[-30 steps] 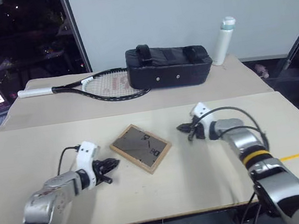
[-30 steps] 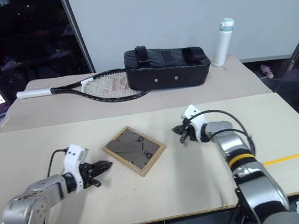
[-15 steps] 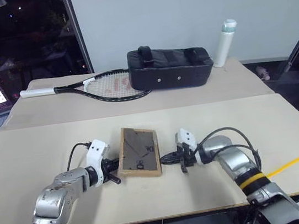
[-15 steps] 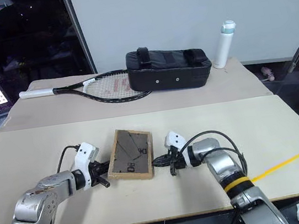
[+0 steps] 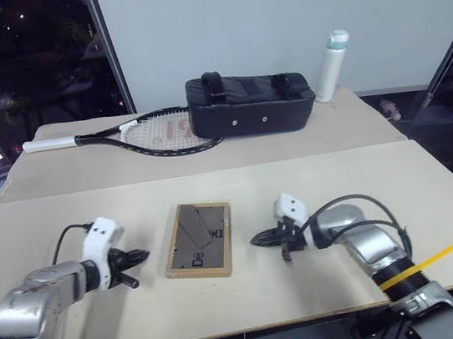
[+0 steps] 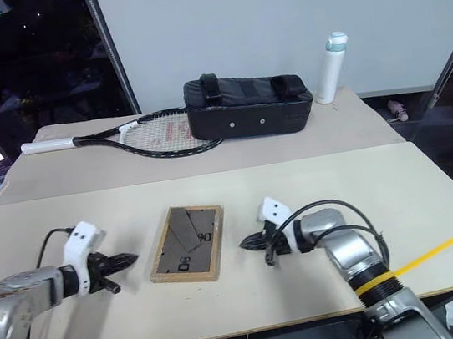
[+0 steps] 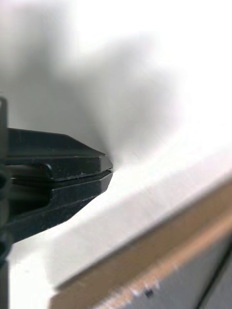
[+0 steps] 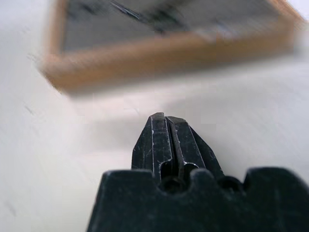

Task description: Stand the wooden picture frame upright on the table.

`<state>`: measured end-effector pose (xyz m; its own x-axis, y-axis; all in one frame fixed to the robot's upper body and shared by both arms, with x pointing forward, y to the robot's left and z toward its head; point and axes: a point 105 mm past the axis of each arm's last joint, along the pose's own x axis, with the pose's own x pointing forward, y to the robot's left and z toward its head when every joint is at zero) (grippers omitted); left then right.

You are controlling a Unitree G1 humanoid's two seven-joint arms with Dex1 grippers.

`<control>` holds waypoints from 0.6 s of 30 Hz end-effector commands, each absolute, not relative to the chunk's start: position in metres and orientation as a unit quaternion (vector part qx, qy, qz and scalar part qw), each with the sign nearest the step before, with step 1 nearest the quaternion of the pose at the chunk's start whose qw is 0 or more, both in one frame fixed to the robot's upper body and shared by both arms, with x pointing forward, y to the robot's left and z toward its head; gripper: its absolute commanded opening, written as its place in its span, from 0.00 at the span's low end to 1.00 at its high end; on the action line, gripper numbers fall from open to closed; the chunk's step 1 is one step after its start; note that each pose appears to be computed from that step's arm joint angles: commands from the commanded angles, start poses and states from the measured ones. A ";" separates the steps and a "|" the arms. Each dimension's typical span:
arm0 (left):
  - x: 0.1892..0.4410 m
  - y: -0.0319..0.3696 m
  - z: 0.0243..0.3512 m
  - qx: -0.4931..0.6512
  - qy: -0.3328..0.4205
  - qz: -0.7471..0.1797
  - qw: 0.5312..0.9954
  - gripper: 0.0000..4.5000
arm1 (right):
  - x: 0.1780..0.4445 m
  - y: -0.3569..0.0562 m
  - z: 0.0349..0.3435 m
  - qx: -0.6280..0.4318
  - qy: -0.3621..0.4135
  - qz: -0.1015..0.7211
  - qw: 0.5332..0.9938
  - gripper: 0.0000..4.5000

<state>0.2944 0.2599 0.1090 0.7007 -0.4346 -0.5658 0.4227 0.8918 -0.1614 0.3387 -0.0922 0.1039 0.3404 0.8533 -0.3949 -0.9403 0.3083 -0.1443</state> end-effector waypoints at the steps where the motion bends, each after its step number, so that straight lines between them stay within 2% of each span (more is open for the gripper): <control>1: 0.267 0.257 0.111 -0.150 0.400 -0.246 0.870 0.15 | 0.340 -0.094 0.129 -0.187 0.078 0.571 0.796 0.00; 3: 0.256 0.242 0.121 -0.211 0.419 -0.299 0.831 0.31 | 0.338 -0.093 0.131 -0.189 0.073 0.577 0.792 0.00; 5: 0.255 0.230 0.124 -0.245 0.425 -0.330 0.806 0.47 | 0.337 -0.088 0.129 -0.195 0.071 0.582 0.786 0.00; 11: 0.257 0.200 0.111 -0.275 0.453 -0.365 0.765 0.94 | 0.335 -0.071 0.120 -0.206 0.067 0.597 0.773 0.00; 12: 0.257 0.196 0.110 -0.279 0.453 -0.370 0.761 0.99 | 0.335 -0.068 0.120 -0.205 0.065 0.599 0.772 0.00; 18: 0.267 0.160 0.103 -0.298 0.454 -0.402 0.737 0.99 | 0.333 -0.046 0.118 -0.190 0.053 0.613 0.765 0.00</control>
<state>0.2711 0.1789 0.1151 0.3368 -0.8374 -0.4305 0.3402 0.5346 -0.7736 0.3326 -0.0576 0.1063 0.2534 0.9034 -0.3459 -0.9631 0.2019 -0.1781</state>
